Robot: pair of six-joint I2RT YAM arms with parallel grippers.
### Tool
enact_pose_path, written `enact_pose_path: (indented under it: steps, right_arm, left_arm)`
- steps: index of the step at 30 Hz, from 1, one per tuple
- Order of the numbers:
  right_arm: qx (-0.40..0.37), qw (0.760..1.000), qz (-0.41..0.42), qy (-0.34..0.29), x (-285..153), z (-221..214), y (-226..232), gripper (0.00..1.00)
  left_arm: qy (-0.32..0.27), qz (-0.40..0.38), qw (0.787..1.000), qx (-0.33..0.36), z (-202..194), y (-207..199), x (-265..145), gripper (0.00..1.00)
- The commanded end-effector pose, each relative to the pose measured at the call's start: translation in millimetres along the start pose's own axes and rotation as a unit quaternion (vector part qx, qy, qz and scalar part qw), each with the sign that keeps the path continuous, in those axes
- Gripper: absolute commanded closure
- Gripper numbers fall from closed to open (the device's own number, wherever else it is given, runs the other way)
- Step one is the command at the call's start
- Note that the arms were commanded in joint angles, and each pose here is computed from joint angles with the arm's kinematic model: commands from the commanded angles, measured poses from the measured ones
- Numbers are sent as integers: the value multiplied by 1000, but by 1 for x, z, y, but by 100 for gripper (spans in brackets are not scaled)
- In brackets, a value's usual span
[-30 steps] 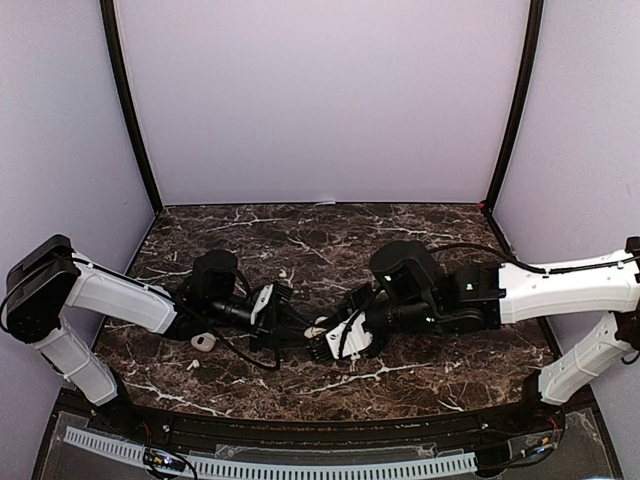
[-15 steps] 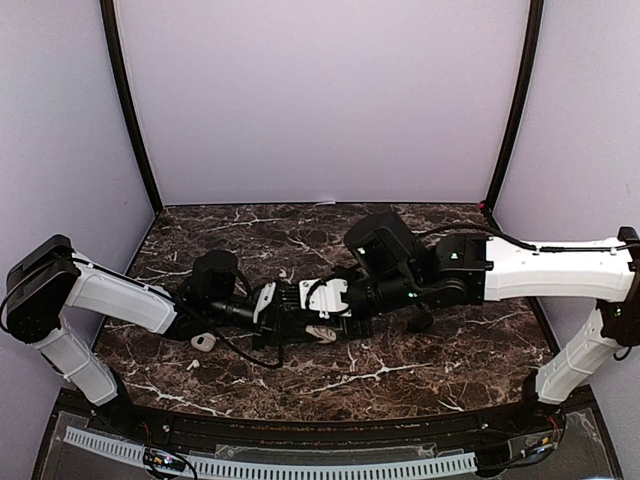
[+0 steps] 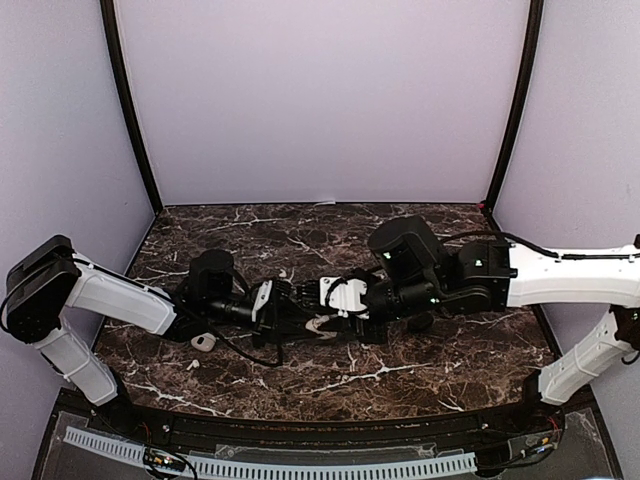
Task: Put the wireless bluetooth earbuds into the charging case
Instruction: Adjust the left earbud in the left side groove of the charging case.
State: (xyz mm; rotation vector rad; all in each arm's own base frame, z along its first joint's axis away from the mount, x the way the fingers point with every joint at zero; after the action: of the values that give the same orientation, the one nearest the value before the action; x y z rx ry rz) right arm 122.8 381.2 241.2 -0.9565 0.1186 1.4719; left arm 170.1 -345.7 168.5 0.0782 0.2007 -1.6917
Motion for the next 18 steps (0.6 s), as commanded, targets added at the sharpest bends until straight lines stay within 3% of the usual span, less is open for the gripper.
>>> enact_pose_path:
  steps: [1,6,18]
  right_arm:
    - [-99,994,-16,31,-5,-23,8,74]
    - [-207,978,-36,20,-6,-24,7,72]
    - [-313,949,-45,-16,-7,-19,13,72]
  left_arm:
    - [-15,-26,999,17,9,-10,-2,100]
    - [-14,-44,999,9,10,-13,-1,100]
    - [-15,-65,998,-1,12,-16,1,100]
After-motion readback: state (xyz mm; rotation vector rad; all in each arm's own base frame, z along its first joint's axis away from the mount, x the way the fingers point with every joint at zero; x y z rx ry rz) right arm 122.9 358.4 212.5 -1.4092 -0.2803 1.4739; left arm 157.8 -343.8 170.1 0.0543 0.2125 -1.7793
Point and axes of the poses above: each gripper's point midway between its finger pads, its own x axis out along the fingers, its own y axis along the line the jaws close on, z = x × y, the point moved 3 cm from there along -x, back along the fingers, and after that the axes turned 13 degrees about -x, right-handed, at the moved point
